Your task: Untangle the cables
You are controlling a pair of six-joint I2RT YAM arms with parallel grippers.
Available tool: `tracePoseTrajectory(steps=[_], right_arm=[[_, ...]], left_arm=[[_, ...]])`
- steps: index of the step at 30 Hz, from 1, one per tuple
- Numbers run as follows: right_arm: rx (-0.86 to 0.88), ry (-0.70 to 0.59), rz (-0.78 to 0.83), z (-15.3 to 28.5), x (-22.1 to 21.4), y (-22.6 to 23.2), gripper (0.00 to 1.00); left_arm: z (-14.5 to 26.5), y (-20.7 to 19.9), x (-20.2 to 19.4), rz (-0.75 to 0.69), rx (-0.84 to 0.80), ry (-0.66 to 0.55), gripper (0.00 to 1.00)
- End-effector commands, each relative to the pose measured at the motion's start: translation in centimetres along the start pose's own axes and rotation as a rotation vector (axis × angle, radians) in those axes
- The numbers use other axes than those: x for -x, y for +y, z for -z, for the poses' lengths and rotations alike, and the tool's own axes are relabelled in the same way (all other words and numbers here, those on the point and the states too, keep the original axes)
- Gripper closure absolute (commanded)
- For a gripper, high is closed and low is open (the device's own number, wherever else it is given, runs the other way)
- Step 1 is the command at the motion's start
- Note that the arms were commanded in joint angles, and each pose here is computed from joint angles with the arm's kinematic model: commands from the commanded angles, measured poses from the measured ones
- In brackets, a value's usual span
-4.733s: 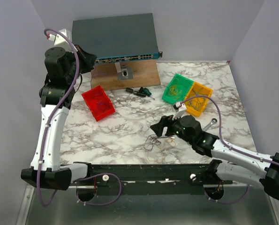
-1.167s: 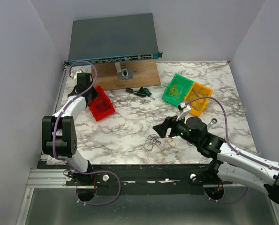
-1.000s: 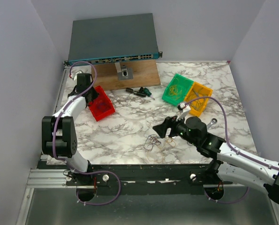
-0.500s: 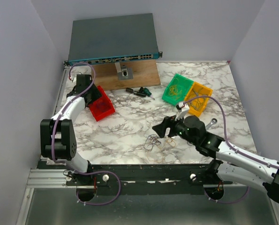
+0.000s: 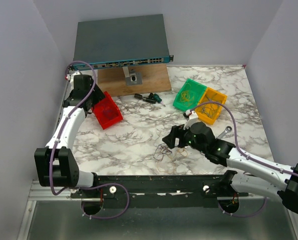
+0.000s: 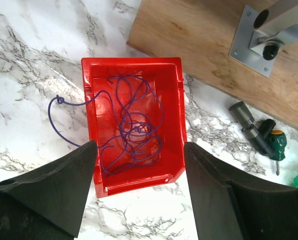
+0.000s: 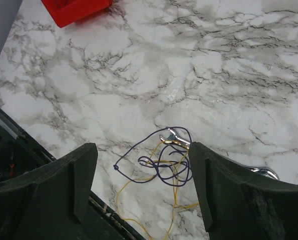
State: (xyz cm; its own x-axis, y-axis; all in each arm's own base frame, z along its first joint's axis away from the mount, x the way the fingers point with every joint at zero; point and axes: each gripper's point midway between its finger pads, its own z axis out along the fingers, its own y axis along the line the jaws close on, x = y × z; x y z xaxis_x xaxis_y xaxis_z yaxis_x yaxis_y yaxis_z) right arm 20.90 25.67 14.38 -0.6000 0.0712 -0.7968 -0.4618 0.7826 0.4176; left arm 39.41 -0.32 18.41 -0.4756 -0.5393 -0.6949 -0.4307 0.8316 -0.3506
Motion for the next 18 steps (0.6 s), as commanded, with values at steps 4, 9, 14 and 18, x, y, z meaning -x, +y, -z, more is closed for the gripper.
tracePoseTrajectory(steps=[4,9,14,18], right_arm=[[0.044,-0.005,-0.014,1.2,0.6,1.0,0.18],[0.045,-0.018,-0.015,1.6,0.7,0.9,0.18],[0.054,-0.013,-0.006,1.5,0.8,1.1,0.18],[0.053,-0.013,-0.001,1.4,0.8,1.1,0.18]], left_arm=[[-1.5,3.3,0.0,0.008,0.16,0.02,0.3],[-0.4,5.2,0.9,0.129,0.158,-0.079,0.3],[-0.6,6.2,0.9,0.256,0.064,-0.089,0.36],[-1.5,6.6,0.3,0.326,0.023,-0.057,0.38]])
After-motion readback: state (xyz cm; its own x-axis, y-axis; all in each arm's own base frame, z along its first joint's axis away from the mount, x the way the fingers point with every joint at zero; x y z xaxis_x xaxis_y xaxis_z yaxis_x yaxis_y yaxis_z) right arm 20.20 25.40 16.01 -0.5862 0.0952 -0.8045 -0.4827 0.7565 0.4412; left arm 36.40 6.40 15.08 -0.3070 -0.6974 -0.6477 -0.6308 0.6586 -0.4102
